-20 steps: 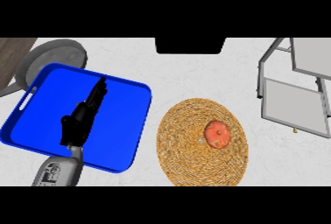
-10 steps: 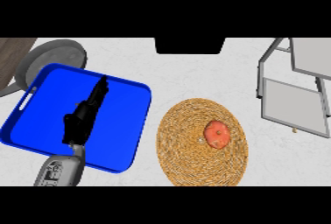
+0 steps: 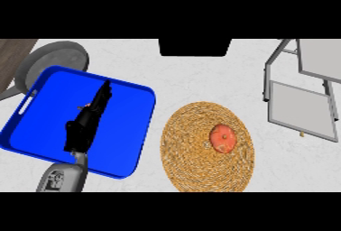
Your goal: Pick the bell pepper from the placemat and place it in the tiered shelf
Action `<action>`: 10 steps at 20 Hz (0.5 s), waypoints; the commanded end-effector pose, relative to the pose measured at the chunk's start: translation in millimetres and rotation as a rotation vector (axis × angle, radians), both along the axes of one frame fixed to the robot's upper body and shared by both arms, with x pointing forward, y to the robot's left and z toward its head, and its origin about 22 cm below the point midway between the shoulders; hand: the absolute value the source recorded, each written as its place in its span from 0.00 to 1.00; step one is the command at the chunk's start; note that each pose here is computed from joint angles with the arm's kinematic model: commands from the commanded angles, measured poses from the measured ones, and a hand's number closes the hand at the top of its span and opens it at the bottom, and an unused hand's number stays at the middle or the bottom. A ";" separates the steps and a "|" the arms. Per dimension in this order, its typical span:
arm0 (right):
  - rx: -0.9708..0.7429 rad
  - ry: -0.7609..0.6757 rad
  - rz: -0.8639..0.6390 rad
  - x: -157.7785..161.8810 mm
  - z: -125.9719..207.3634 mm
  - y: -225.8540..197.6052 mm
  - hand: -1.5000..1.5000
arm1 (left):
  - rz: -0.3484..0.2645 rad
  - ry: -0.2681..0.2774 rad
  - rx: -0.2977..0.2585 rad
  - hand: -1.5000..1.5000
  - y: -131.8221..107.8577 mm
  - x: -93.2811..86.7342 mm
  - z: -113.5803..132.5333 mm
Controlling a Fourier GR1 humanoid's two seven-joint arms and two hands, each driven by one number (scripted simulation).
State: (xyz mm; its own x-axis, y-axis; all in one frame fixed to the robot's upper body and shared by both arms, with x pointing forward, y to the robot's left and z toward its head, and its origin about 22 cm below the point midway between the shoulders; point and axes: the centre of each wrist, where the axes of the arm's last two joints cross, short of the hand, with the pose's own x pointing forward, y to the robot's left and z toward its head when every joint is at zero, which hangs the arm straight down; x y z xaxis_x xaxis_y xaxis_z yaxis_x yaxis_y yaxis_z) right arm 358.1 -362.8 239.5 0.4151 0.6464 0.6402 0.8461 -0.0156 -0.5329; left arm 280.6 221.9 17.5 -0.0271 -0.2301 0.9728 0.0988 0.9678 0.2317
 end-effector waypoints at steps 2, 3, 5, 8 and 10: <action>0.082 -0.067 0.002 -13.2 3.5 -8.3 0.00 | 0.011 0.006 -0.008 0.50 1.4 12.3 1.1; 0.083 -0.066 0.032 -14.1 4.6 -3.3 0.00 | -0.003 0.002 0.001 0.50 17.8 -1.4 -15.9; 0.123 -0.118 0.064 -32.0 4.2 -4.9 0.00 | 0.017 0.001 -0.006 0.50 18.3 1.7 9.1; 0.152 -0.148 0.110 -17.1 23.0 9.7 0.00 | -0.001 0.020 -0.003 0.50 14.3 -3.2 -2.4; 0.147 -0.117 0.143 -29.0 30.2 -5.1 0.00 | 0.016 0.009 -0.001 0.50 17.6 3.4 -0.6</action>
State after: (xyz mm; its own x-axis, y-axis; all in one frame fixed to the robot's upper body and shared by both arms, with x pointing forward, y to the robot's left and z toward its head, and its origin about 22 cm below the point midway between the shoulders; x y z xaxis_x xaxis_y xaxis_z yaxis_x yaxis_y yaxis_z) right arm 338.3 -367.1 260.0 0.2698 0.5848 0.7650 0.9006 0.1278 -0.4153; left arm 283.1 232.2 14.9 -0.0201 -0.2295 0.9731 0.0904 0.9689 0.2304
